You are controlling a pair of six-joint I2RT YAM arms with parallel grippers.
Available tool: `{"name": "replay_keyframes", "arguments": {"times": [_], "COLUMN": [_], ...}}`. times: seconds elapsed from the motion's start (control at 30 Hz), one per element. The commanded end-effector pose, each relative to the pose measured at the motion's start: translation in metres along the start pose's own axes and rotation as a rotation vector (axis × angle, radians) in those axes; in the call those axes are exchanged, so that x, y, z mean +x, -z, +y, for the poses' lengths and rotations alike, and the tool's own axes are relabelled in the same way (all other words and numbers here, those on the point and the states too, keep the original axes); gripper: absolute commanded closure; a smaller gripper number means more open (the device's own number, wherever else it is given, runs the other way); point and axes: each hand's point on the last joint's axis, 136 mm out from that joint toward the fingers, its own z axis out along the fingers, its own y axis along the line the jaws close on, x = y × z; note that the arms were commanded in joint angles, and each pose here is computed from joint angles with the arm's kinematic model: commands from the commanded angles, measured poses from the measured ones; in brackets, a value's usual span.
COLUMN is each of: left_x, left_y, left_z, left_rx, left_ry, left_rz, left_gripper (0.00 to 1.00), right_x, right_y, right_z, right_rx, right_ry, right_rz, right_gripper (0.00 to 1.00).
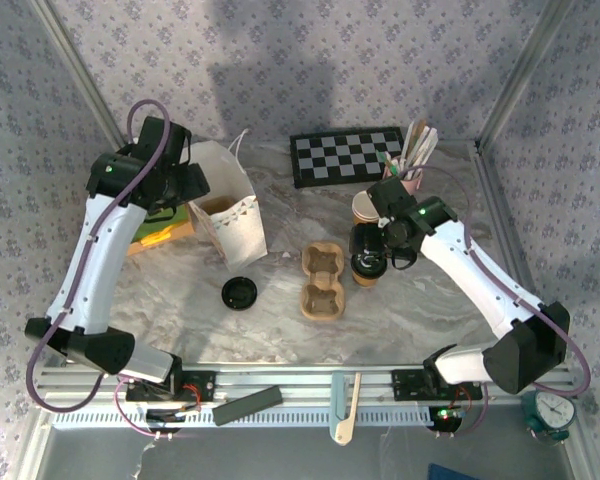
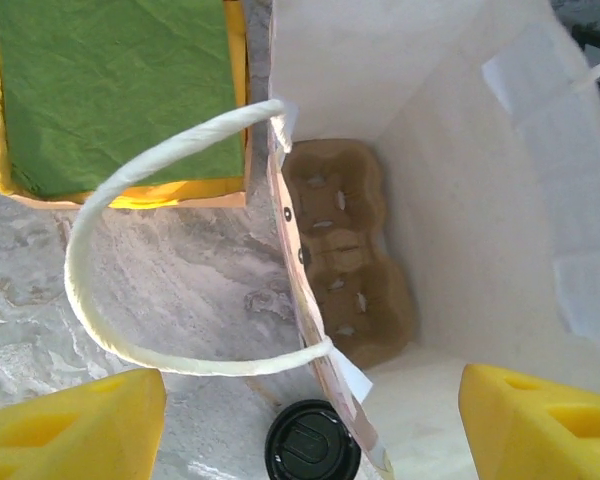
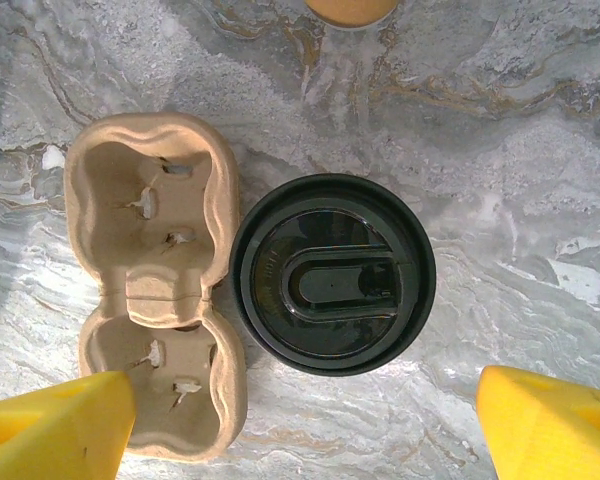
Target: Pack the takeout coffee
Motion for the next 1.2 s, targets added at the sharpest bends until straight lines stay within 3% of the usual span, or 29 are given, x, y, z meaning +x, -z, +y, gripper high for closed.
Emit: {"name": "replay_keyframes", "arguments": {"times": [0.0, 0.27, 0.47, 0.6, 0.77, 0.93, 1.17], "left_x": [0.015, 0.027, 0.029, 0.033, 0.044, 0.052, 0.063], "left_y": [-0.018, -0.056, -0.074, -0.074, -0.067, -0.053, -0.042], "left_z": [0.008, -0.011, -0.023, -0.023, -0.030, -0.050, -0.075], "left_rx": [-0.033, 0.020, 0.051, 0.049, 0.115, 0.209, 0.297], "left_ry": [0.007, 0.080, 0.077, 0.029, -0.037, -0.099, -0.078], "left_rz": [0.075, 0.164, 0.186, 0.210, 0.252, 0.266, 0.298], "left_gripper": [0.23, 0.26, 0.43, 0.61, 0.74, 0.82, 0.82], "right_x": [-0.005, -0.003, -0.001, -0.001, 0.001, 0.000, 0.002], "right_y": [0.009, 0.008, 0.007, 0.008, 0.006, 0.004, 0.004], "right_z": [0.002, 0.000, -0.002, -0.003, -0.006, -0.006, -0.006], "right_rx": [-0.005, -0.005, -0.010, -0.011, -0.010, -0.020, -0.019], "right_ry": [0.000, -0.006, -0.015, -0.018, -0.030, -0.035, -0.035], "right_rz": [-0.030, -0.032, -0.036, -0.036, -0.036, -0.035, -0.032], "right_gripper": [0.10, 0.10, 0.10, 0.10, 0.09, 0.09, 0.10]}}
